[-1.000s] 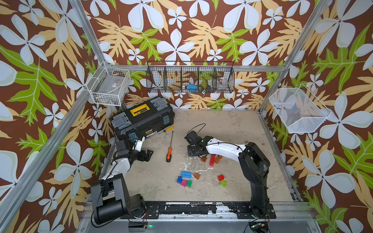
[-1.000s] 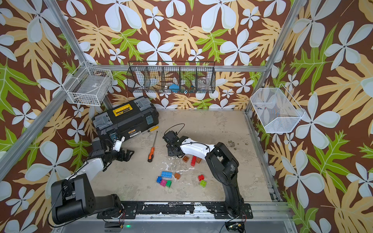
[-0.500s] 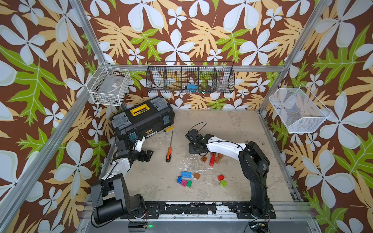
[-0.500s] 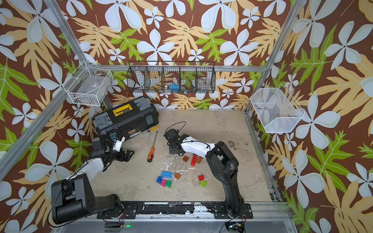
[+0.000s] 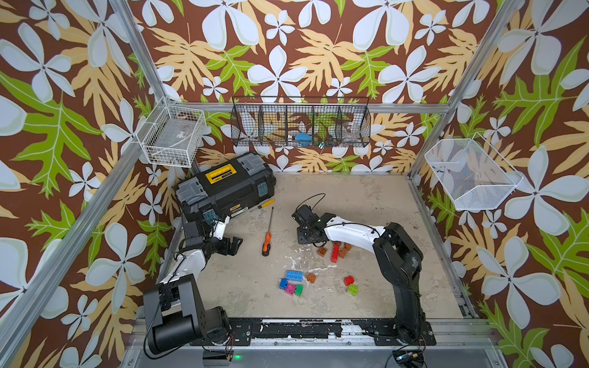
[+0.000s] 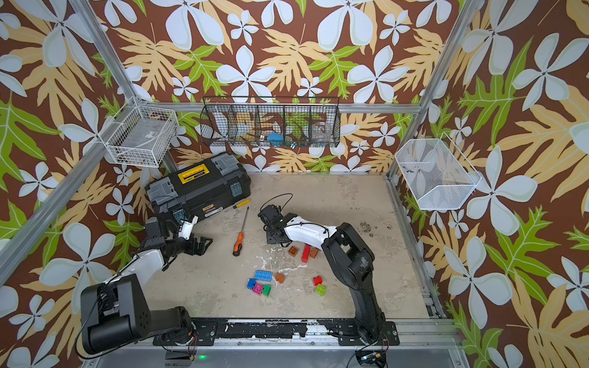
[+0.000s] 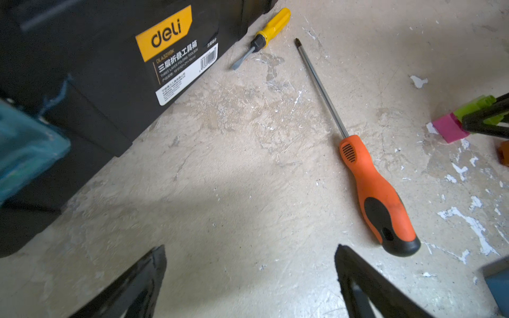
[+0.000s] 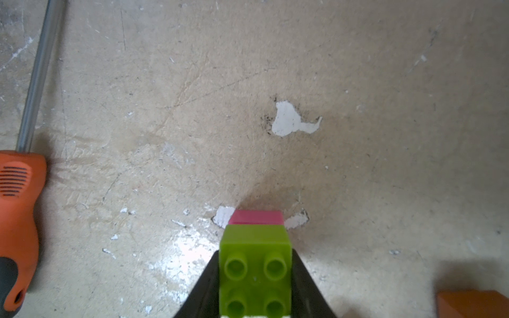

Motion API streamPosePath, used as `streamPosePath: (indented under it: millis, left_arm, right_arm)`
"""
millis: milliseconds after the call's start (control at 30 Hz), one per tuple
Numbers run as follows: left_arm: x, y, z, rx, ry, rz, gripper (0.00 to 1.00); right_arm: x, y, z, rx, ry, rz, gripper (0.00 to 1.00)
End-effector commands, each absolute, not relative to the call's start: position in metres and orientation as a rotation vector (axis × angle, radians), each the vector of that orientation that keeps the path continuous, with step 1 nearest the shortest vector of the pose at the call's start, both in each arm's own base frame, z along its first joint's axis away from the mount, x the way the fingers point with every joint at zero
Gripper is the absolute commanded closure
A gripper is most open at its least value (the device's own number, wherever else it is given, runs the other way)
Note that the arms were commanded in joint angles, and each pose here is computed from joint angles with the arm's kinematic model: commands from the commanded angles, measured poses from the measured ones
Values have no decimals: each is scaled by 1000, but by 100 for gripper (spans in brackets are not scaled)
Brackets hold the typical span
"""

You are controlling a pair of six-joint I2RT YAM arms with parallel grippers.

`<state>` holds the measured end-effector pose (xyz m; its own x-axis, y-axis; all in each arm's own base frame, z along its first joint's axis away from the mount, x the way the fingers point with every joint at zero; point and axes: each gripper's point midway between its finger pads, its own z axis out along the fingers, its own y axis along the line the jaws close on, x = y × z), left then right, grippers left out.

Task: Assemble the letter h with lego
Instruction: Assemble the lego brick with the lego brick.

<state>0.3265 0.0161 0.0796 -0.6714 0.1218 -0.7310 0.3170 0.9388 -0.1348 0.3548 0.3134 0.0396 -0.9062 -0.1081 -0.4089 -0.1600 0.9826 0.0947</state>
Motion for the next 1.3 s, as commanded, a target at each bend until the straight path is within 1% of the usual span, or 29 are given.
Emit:
streamPosePath:
  millis: [0,133,233,400,533,667,800,833,933,1033,1100,1267]
  left_arm:
    - [326,15,81,321,2300,-328,0]
    - [326,15,81,321,2301,-328,0]
    - [326,15,82,323,2299,-328,0]
    - [326,14,82,325,2298,-328,0]
    - [325,14,81,325,2299,-330,0]
    - [325,14,82,325,2297,-329,0]
    - [325,14,82,328,2297,-331,0]
    - [325,14,81,328,2298,-332,0]
    - [325,13,82,331,2296,-333,0]
    - [325,13,82,332,2296,-336,0]
    - [325,13,82,330,2296,-336,0]
    - [324,13,82,334,2295,-337,0]
  right_arm:
    - [351,307,34,-187,2741,140,62]
    - [350,306,30,-203,2746,110,62]
    - [351,300,24,-238,2740,14,65]
    - [345,291,4,-267,2780,-69,66]
    - [346,291,9,-273,2766,-83,64]
    - [353,297,25,-282,2738,-57,59]
    - [356,311,51,-279,2725,48,44]
    - [357,314,58,-274,2715,77,41]
    - [360,318,84,-256,2680,150,39]
    - [365,314,102,-244,2644,165,39]
    - [370,309,106,-238,2627,157,42]
    - [376,297,91,-220,2650,115,51]
